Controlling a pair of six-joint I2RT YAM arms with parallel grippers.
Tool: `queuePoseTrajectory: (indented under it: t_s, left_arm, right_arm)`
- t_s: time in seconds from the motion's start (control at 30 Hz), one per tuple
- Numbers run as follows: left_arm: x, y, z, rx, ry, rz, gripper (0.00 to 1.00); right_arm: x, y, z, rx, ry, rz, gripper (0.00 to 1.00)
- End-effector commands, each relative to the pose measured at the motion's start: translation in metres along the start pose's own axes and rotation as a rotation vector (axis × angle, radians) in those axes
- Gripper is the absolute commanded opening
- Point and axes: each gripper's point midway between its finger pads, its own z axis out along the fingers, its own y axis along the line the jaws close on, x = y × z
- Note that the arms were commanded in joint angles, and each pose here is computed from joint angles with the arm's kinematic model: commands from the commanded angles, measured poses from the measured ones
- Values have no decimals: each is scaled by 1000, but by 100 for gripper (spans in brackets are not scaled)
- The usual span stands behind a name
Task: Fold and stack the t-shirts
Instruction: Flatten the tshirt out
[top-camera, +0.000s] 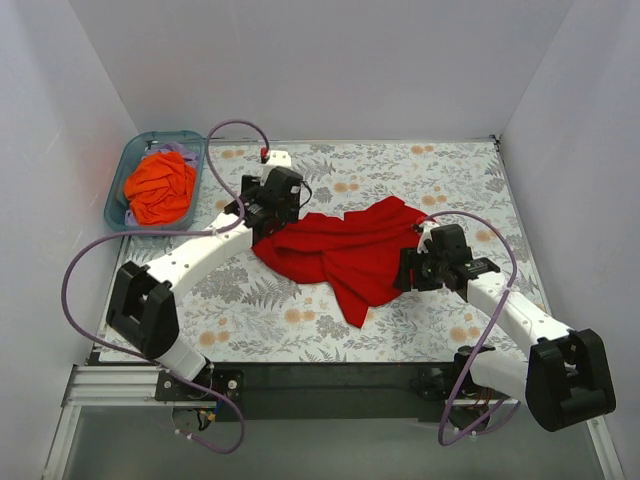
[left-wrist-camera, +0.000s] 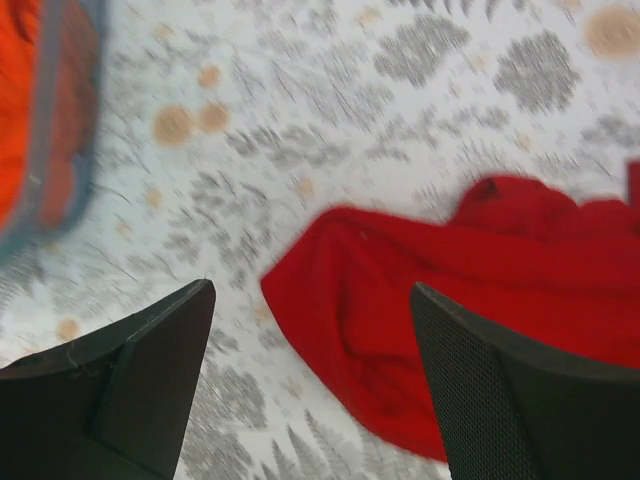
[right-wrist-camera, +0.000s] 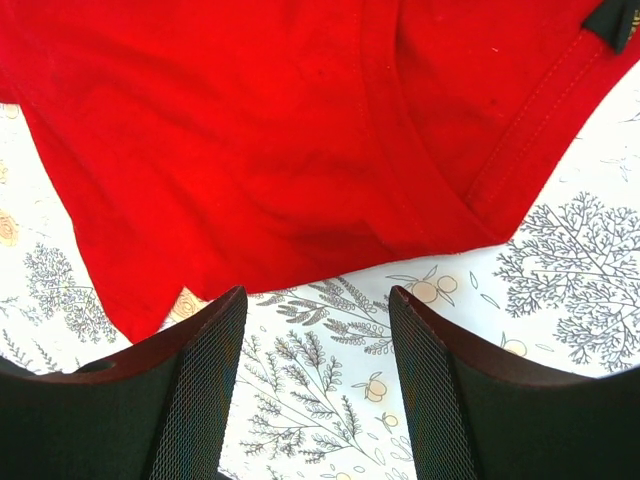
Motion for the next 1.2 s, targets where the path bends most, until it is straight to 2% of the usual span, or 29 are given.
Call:
queuePoseTrajectory:
  t_s: [0.0, 0.1, 0.13, 0.17, 0.3, 0.5, 0.77, 0.9, 0.93, 1.03, 1.07, 1.1, 1.17]
  left_arm:
    - [47, -20, -33, 179, 150, -216, 78]
    - [112, -26, -45, 225, 317, -309, 79]
    - [106, -30, -50, 261, 309, -325, 79]
    - [127, -33, -51, 271, 355, -353, 79]
    - [148, -48, -57, 332, 425, -434, 79]
    - [168, -66, -41, 314, 499, -492, 80]
    - [181, -76, -24, 263, 542, -520, 80]
    - [182, -75, -16, 232, 529, -518, 78]
    - [183, -74, -14, 224, 527, -516, 75]
    - [180, -74, -8, 207, 506, -515, 57]
    - [179, -73, -6, 201, 500, -512, 38]
    - [177, -72, -3, 187, 483, -511, 30]
    - [177, -68, 3, 170, 480, -500, 1]
  right_arm:
    - [-18, 10, 0, -25, -29, -28, 65]
    - [-14, 20, 8, -32, -3, -64, 65]
    - [-14, 25, 8, -43, -2, -78, 65]
    - [-13, 28, 11, -42, 5, -86, 65]
    - [-11, 40, 20, -23, 25, -136, 66]
    - [-10, 58, 33, -10, 57, -223, 74]
    - [9, 64, 51, 17, 156, -277, 74]
    - [13, 50, 55, 92, 193, -279, 67]
    - [14, 47, 56, 109, 202, -280, 60]
    - [19, 35, 55, 163, 221, -291, 45]
    - [20, 28, 53, 200, 227, -295, 32]
    - [19, 23, 52, 221, 226, -298, 24]
    - [16, 12, 47, 276, 217, -302, 10]
